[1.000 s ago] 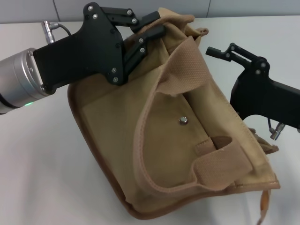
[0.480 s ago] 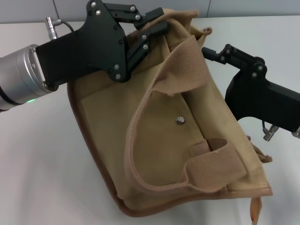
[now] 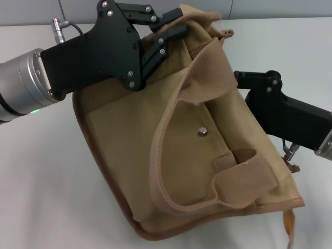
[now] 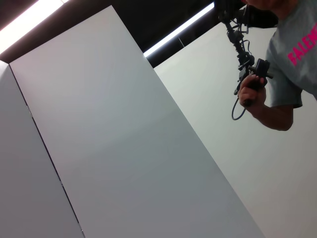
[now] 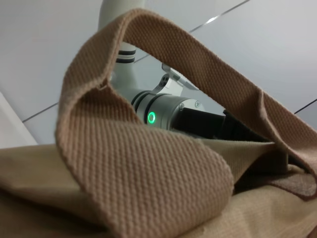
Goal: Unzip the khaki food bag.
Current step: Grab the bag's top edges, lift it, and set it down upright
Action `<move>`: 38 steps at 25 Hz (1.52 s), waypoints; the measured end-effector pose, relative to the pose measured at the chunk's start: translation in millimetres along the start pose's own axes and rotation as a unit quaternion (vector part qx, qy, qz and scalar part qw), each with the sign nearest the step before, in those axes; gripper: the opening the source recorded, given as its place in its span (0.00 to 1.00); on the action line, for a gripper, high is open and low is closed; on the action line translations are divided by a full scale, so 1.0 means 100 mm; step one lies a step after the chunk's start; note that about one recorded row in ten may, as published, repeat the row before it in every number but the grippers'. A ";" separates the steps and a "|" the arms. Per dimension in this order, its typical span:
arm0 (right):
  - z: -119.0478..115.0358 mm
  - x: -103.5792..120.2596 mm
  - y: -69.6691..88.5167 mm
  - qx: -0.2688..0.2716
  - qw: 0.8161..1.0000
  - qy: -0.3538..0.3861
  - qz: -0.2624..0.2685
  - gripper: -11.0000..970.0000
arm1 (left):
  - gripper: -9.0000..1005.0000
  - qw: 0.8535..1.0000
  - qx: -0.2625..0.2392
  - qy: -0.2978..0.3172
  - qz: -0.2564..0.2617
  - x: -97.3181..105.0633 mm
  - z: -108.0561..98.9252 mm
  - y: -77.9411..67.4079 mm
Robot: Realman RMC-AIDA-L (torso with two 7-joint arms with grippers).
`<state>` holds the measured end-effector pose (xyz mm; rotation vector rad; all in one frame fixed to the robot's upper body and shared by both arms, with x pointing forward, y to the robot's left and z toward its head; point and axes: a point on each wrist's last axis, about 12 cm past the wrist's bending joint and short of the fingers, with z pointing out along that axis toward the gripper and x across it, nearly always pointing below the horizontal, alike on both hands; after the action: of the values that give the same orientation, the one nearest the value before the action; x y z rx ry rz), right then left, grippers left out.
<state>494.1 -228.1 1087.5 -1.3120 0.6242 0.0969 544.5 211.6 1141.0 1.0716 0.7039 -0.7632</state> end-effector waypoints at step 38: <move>-1.41 -0.62 0.37 0.116 0.981 0.078 0.135 0.01 | 0.20 1.000 -0.025 -0.002 0.005 0.01 0.01 0.05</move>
<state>375.0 -330.7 1068.3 -1.0108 0.9178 0.1388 548.9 211.8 1142.6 1.0270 0.7110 -0.7347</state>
